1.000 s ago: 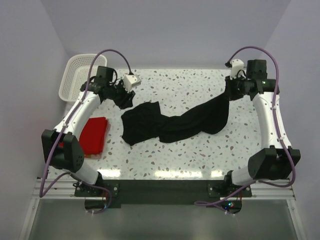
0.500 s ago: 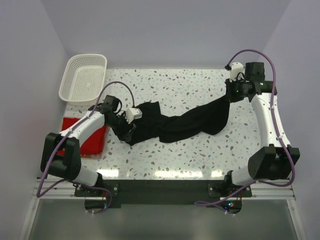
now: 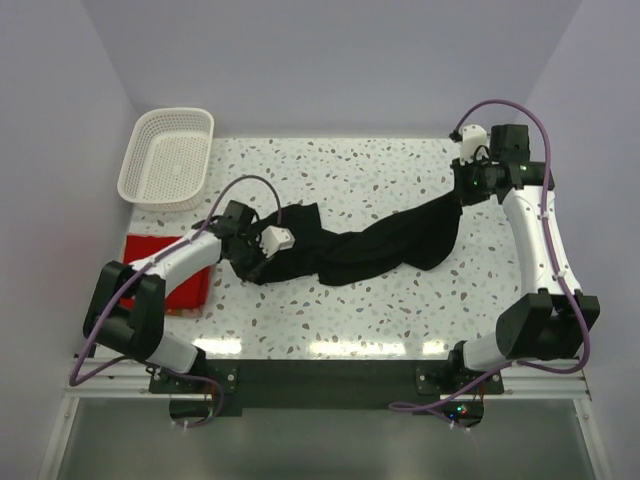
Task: Fold and stack the t-shirts
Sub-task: Flatten the tshirt out
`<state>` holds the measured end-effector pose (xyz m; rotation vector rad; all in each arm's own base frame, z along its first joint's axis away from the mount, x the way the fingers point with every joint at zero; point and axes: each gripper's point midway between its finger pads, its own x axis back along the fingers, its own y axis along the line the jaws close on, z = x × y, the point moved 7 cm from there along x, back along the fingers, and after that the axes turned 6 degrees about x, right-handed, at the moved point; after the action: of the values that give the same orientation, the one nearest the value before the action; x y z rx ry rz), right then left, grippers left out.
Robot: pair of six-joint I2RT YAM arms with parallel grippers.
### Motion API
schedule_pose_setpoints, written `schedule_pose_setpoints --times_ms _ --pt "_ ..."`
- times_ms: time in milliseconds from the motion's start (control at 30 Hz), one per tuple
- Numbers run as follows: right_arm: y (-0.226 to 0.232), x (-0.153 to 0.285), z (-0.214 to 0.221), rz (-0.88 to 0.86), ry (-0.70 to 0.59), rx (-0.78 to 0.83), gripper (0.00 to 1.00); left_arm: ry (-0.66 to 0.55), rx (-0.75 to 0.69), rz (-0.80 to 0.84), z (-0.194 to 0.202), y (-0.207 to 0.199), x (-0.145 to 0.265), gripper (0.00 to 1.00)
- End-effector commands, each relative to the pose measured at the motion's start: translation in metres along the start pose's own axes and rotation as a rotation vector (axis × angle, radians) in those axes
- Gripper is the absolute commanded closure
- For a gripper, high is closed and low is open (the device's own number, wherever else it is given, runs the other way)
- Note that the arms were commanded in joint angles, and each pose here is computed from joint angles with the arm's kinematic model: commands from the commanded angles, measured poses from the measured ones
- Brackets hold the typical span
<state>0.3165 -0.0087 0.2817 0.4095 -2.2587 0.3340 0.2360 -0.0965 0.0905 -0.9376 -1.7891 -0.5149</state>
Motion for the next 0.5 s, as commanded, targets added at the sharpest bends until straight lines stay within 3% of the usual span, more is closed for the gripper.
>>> schedule_pose_setpoints --times_ms 0,33,133,300,467 --pt "-0.009 0.034 -0.010 0.092 -0.062 0.080 1.00 -0.182 -0.023 -0.002 -0.043 0.013 0.060 1.00" --pt "-0.009 0.041 -0.009 0.101 -0.069 0.094 1.00 -0.166 -0.028 0.061 -0.038 0.003 0.072 1.00" --pt "-0.004 0.070 0.004 0.153 -0.085 0.163 1.00 -0.227 -0.137 0.004 -0.041 -0.008 0.119 1.00" --pt "0.011 0.124 0.027 0.260 -0.163 0.238 1.00 -0.473 -0.223 -0.173 -0.034 -0.034 0.198 1.00" --pt "0.021 0.169 0.035 0.388 -0.267 0.258 1.00 -0.647 -0.197 -0.319 -0.035 -0.053 0.258 1.00"
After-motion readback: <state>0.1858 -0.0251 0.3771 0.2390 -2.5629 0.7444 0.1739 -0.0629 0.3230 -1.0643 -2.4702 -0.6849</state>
